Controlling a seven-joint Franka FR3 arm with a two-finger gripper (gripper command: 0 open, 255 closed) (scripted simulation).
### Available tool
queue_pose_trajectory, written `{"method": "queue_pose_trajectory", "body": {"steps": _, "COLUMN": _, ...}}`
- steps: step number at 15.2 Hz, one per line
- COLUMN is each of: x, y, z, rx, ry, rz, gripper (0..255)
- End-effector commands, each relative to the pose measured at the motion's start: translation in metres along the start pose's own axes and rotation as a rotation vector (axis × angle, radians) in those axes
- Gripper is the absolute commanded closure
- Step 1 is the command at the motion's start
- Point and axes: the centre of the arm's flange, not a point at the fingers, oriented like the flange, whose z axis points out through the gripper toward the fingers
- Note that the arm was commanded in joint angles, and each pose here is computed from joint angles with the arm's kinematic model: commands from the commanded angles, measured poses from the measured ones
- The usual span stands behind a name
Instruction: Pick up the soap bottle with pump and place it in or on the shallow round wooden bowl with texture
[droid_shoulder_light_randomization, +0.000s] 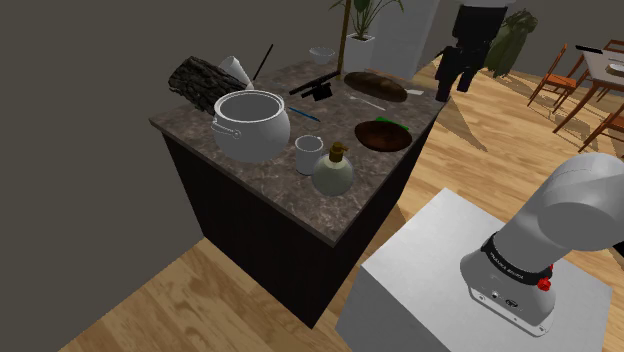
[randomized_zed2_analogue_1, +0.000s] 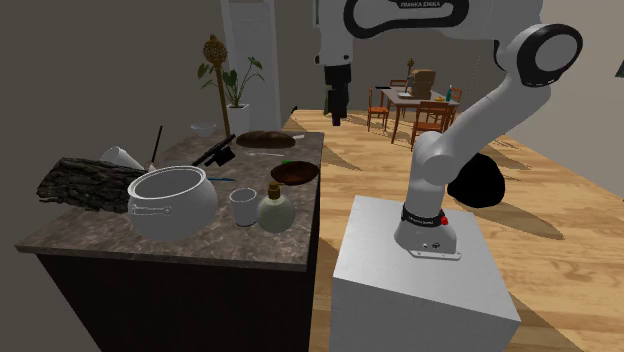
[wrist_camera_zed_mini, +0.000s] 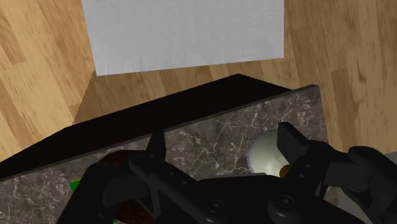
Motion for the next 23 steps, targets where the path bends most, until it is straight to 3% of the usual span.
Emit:
{"method": "queue_pose_trajectory", "body": {"steps": 1, "x": 0.0, "y": 0.0, "z": 0.0, "rx": 0.0, "ry": 0.0, "rz": 0.0, "gripper": 0}}
{"method": "queue_pose_trajectory", "body": {"steps": 21, "x": 0.168, "y": -0.154, "z": 0.142, "rx": -0.027, "ry": -0.021, "rz": -0.098, "gripper": 0}}
{"method": "queue_pose_trajectory", "body": {"steps": 23, "x": 0.171, "y": -0.157, "z": 0.151, "rx": -0.028, "ry": -0.022, "rz": -0.1, "gripper": 0}}
